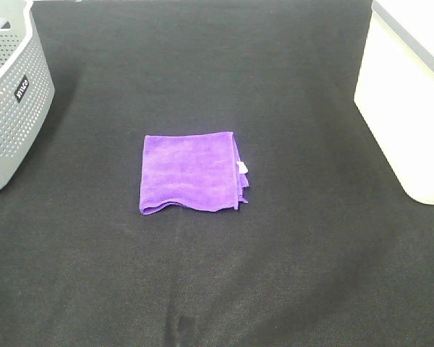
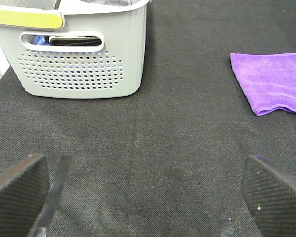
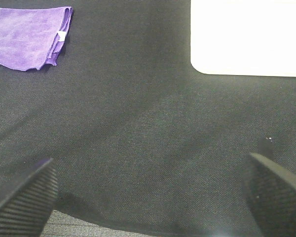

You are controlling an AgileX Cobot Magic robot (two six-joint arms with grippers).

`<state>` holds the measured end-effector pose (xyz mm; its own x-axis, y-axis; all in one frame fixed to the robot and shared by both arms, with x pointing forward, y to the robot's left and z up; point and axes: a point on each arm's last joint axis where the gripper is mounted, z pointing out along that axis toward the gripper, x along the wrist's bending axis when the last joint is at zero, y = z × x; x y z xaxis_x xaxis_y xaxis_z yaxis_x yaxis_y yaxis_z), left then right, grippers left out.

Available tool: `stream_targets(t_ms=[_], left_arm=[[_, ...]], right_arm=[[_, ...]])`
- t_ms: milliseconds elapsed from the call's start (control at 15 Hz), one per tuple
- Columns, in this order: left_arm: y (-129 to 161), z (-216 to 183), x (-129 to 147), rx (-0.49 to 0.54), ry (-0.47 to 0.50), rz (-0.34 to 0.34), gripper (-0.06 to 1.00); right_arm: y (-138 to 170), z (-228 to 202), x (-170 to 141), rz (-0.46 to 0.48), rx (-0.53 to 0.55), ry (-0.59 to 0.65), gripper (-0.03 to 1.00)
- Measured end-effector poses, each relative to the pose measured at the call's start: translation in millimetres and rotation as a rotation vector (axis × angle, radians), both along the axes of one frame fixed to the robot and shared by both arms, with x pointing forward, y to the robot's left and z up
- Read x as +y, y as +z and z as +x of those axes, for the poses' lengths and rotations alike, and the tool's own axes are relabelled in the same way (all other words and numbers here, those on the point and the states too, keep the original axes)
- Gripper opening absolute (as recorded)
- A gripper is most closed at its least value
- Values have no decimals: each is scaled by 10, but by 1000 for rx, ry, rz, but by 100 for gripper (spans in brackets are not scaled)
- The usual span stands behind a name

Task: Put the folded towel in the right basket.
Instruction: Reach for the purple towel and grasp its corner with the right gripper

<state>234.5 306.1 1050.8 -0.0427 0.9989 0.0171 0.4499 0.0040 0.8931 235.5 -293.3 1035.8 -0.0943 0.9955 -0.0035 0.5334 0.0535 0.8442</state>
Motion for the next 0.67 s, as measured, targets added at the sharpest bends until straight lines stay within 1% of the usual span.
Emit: stream_targets(t_ms=[667], left_arm=[[0,0,0,0,0,0,99]], right_arm=[[0,0,0,0,0,0,96]])
